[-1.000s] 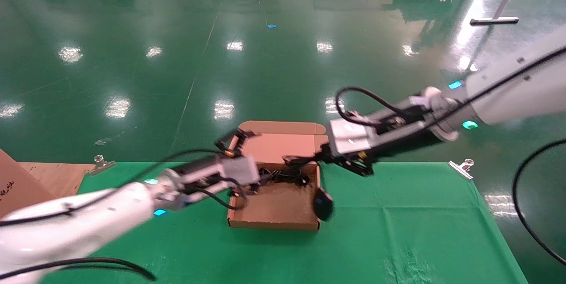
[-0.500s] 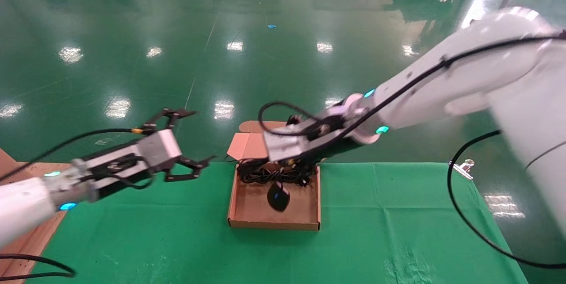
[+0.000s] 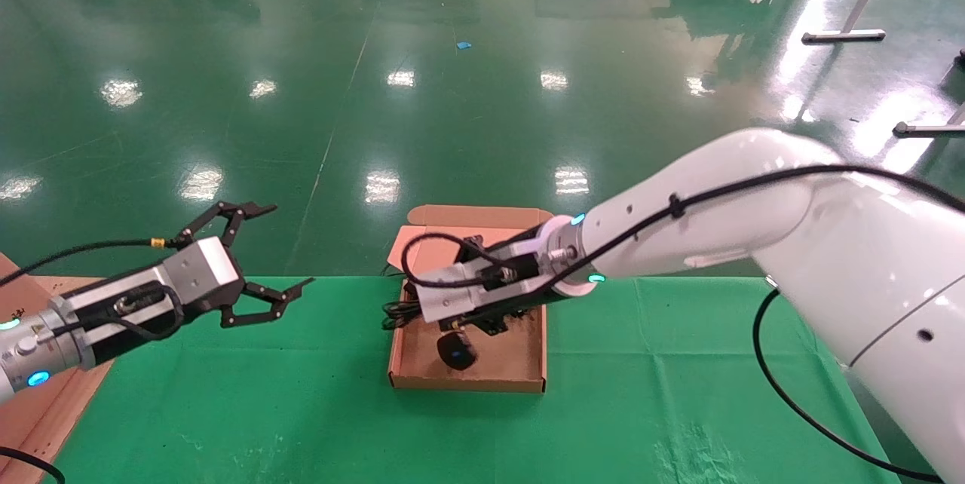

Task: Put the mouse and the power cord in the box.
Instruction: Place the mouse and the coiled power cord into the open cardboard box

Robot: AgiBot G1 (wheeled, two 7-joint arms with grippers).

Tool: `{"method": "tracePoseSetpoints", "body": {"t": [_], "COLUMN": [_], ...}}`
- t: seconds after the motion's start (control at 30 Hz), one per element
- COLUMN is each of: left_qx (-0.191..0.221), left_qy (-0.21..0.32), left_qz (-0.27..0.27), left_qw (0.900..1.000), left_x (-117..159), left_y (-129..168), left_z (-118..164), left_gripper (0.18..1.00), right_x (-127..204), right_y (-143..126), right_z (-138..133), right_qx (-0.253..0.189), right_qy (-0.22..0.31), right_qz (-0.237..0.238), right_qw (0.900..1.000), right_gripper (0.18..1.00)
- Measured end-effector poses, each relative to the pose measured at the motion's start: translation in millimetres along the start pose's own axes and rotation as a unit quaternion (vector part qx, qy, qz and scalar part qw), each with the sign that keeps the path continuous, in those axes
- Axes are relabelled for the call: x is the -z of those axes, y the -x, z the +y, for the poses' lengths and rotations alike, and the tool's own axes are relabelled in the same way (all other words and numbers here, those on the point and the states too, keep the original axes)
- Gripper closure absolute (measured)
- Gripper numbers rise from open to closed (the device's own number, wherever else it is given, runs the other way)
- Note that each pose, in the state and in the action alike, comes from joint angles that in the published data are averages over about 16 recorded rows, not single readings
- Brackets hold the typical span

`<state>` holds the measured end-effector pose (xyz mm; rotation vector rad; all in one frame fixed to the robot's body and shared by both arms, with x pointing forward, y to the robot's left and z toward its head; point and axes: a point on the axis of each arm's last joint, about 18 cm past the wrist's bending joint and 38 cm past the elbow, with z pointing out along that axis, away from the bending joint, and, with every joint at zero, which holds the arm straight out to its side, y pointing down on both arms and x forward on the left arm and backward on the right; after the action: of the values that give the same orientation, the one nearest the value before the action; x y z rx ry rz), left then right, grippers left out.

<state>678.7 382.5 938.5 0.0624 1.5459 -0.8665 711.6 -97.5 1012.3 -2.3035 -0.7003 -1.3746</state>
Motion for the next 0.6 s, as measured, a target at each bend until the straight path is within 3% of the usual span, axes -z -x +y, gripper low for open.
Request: {"method": "tracePoseSetpoints", "body": {"t": [0.37, 0.6], "left_qx": [-0.008, -0.007], "left_qy": [0.014, 0.013], "left_qz": [0.000, -0.001], "left_qw": [0.9999, 0.9999], "left_x": [-6, -7], "left_y": [-10, -10], "left_z": [16, 17], "left_gripper": [0.184, 0.184], "right_x": [-32, -41], "right_y": [26, 37], "right_z": [35, 42], "right_qx": [-0.003, -0.002], "right_qy": [0.051, 0.059], "right_qz": [0.036, 0.041], "right_qw": [0.998, 0.997], "right_gripper": [0.972, 0.968]}}
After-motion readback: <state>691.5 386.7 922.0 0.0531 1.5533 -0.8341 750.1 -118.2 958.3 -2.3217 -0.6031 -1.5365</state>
